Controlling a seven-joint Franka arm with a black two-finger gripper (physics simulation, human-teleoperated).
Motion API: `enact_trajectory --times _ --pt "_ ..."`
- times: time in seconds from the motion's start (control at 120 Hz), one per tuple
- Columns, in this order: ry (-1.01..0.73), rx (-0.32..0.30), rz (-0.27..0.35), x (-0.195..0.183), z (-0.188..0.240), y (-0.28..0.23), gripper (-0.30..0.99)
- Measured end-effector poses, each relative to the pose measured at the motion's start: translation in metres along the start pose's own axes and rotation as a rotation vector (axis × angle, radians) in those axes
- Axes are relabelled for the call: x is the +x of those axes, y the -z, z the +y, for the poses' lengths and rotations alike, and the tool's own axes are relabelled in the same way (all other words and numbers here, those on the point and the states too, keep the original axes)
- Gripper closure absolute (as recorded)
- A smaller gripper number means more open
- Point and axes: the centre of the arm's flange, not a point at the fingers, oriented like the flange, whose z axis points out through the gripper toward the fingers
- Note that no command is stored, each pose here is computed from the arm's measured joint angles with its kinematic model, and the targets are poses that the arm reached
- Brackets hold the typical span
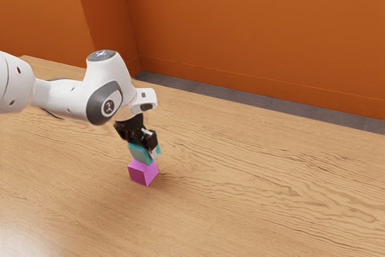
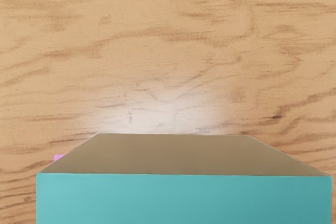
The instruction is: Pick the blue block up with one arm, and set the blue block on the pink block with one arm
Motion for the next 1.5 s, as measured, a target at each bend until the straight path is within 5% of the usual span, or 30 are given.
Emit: enact_trajectory --times 0.683,1.067,1.5 --pt "0.087 -0.026 -0.031 -0.004 -0.02 -0.015 0.4" --pt "0.017 -0.001 -0.199 0.013 -0.027 -0.007 0.39" --pt "0.017 -0.058 -0.206 0.014 -0.029 -0.016 0.39"
